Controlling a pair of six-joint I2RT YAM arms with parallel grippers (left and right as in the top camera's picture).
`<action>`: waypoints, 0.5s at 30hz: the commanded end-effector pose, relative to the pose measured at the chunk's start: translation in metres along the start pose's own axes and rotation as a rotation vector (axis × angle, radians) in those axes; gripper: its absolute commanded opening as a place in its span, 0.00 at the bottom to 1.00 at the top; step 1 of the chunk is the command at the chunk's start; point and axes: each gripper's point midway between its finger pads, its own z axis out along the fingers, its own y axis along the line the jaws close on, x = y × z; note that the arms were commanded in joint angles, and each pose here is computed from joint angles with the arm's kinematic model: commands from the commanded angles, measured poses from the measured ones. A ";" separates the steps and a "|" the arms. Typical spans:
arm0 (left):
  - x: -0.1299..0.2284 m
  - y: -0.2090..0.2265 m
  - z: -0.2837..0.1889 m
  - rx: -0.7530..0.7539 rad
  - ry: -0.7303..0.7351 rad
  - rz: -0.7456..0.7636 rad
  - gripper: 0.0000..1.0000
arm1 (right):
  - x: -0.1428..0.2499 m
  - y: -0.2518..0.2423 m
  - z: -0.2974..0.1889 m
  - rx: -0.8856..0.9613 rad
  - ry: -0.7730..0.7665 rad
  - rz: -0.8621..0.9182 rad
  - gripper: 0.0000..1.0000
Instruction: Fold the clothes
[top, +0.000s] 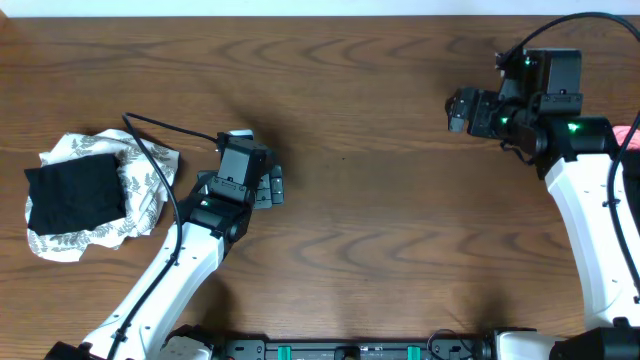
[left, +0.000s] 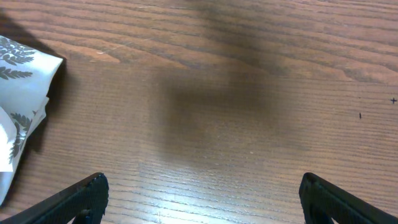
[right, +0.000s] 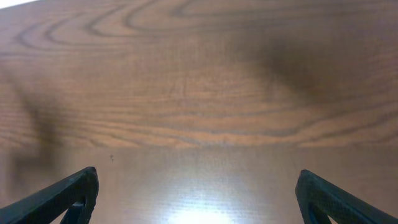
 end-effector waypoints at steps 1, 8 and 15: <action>-0.006 0.002 -0.002 -0.019 -0.018 0.010 0.98 | 0.004 -0.007 -0.003 0.028 0.020 -0.006 0.99; -0.006 0.002 -0.002 -0.019 -0.018 0.010 0.98 | 0.006 -0.006 -0.030 0.025 -0.010 -0.042 0.99; -0.006 0.002 -0.002 -0.019 -0.018 0.010 0.98 | -0.011 0.011 -0.106 0.008 -0.230 -0.268 0.99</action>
